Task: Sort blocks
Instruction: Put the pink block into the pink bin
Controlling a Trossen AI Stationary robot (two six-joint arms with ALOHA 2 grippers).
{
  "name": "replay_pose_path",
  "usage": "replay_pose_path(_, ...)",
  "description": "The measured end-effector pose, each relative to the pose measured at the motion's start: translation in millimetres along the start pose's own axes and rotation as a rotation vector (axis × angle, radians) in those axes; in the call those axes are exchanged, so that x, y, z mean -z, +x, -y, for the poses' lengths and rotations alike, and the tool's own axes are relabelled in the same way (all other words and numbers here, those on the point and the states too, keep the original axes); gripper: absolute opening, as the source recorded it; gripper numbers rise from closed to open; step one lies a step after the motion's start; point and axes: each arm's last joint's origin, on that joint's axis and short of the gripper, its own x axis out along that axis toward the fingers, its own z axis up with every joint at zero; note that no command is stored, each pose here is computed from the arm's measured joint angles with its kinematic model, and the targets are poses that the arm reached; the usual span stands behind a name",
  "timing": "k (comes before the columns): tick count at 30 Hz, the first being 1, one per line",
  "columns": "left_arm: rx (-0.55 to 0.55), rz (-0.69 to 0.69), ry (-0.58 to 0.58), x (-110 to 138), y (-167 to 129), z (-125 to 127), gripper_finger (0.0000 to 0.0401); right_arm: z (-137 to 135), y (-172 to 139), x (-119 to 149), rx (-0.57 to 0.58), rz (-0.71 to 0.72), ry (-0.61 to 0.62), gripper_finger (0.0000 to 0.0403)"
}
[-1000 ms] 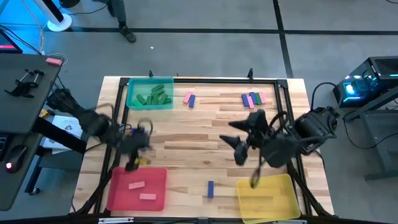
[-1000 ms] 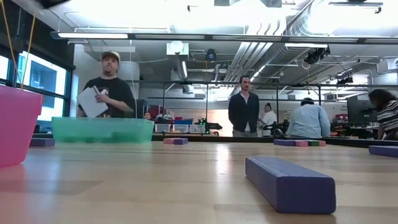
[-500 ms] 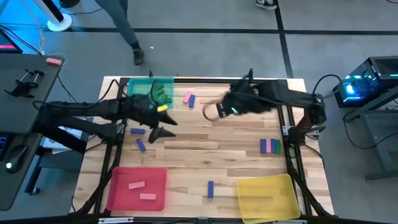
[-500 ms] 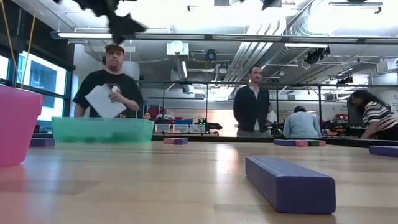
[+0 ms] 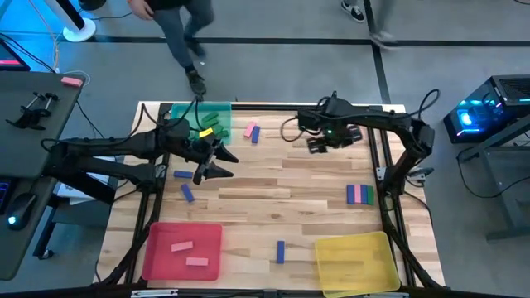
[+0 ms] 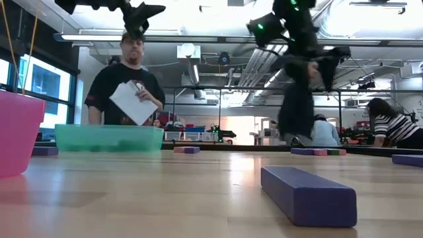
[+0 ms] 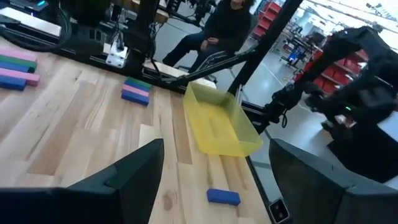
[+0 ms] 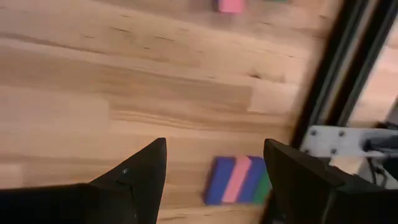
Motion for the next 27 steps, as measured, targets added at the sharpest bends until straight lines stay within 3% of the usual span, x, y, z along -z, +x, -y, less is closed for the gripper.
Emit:
replay_pose_path(2,-0.003,0.007,0.016,-0.8,-2.5,0.8,0.0278,10.8,6.2,-4.5,-0.022,0.003,0.038,0.0243)
replay_pose_path(7,-0.034,0.045,0.012,-5.4,-4.3,-5.7,0.0278,33.0,14.3,-33.2,-0.208,0.115,0.130,0.0243)
replay_pose_path(13,-0.150,0.098,-0.066,-9.9,0.1,-26.9,0.0278,55.3,44.5,-65.4,-0.273,0.090,0.133,0.0243)
replay_pose_path(18,-0.241,0.133,-0.155,-11.3,1.5,-43.0,0.0278,65.4,72.6,-65.9,-0.282,-0.034,0.012,0.0243)
replay_pose_path(27,-0.309,0.187,-0.159,-17.6,-8.1,-60.0,0.0278,67.3,91.2,-57.2,-0.326,-0.029,-0.023,0.0243)
